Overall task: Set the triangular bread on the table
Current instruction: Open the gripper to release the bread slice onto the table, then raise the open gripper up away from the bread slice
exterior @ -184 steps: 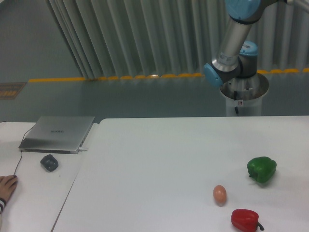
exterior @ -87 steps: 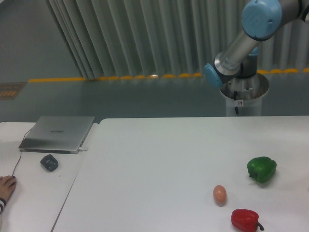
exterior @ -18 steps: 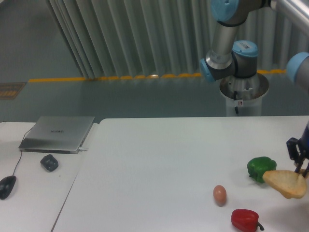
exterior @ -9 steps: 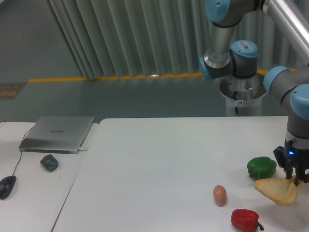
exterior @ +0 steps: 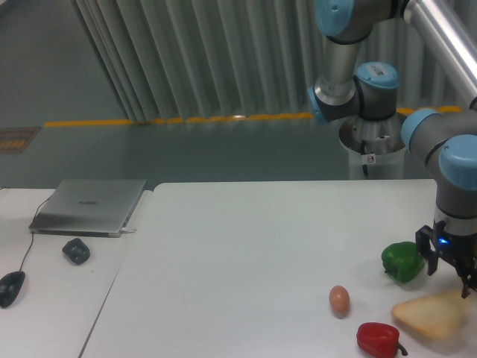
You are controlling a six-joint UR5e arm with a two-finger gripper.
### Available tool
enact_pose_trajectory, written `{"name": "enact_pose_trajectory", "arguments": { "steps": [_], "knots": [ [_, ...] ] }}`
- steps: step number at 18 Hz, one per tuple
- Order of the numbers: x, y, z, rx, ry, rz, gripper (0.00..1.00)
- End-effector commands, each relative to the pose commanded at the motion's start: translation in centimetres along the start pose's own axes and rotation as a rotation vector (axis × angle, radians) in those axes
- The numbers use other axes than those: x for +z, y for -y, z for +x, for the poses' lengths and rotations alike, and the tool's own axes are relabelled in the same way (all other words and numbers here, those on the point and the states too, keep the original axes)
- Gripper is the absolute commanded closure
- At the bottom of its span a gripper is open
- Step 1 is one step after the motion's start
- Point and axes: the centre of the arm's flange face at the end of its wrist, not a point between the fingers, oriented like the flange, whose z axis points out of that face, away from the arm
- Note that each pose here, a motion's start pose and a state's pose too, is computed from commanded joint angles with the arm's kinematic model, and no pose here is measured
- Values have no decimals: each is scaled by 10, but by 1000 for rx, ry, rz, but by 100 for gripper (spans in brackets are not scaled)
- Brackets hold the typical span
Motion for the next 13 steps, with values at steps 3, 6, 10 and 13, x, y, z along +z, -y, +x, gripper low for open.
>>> {"name": "enact_pose_trajectory", "arguments": {
  "steps": [3,6,10,13],
  "knots": [
    [-2,1,-1,-15,35,19,0],
    [0,-1,0,-9,55,23,0],
    [-25,-3,-7,155,115,5,0],
    [-35,-10,-11,319,142,-40,0]
  ]
}}
